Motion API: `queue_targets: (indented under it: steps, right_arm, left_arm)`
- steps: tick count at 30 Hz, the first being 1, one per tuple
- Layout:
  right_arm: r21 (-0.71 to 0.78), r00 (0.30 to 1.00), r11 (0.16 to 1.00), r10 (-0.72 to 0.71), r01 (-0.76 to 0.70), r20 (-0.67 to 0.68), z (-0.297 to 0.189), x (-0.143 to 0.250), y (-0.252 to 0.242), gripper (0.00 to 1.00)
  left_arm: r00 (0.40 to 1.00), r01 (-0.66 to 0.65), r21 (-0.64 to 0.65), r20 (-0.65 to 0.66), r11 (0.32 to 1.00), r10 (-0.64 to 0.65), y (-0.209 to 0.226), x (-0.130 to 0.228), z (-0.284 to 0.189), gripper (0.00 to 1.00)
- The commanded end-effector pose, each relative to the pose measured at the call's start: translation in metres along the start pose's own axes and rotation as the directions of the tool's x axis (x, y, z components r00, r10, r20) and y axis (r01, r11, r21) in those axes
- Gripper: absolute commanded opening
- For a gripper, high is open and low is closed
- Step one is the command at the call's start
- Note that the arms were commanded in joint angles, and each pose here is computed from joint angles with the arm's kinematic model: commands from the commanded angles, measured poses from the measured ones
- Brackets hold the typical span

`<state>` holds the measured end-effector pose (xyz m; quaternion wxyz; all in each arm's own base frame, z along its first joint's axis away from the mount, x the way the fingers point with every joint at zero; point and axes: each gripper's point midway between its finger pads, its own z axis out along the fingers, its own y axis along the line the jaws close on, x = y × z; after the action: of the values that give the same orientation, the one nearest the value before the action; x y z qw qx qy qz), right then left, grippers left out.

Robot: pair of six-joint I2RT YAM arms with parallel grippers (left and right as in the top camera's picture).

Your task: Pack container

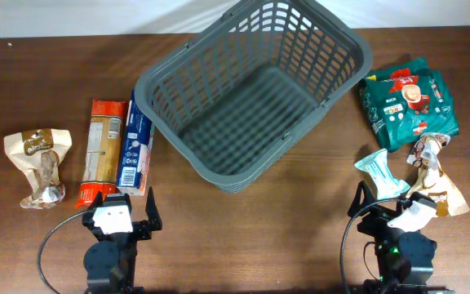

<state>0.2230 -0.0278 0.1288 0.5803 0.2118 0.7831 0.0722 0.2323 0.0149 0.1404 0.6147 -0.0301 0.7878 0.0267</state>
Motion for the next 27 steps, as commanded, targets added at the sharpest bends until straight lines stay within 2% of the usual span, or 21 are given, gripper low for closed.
queue_targets:
  steps: [1, 27]
  right_arm:
    - [0.020, 1.000, 1.000, -0.008, 0.008, 0.005, 0.0006, 0.0009, -0.0045, 0.99]
    - [-0.011, 1.000, 1.000, -0.005, 0.005, -0.008, 0.0006, 0.0032, 0.0008, 0.99]
  left_arm:
    - [1.000, 0.010, -0.012, 0.010, 1.000, -0.010, 0.0023, -0.0008, 0.0000, 0.99]
    - [1.000, 0.010, -0.012, 0.010, 1.000, -0.010, 0.0023, -0.0008, 0.0000, 0.99]
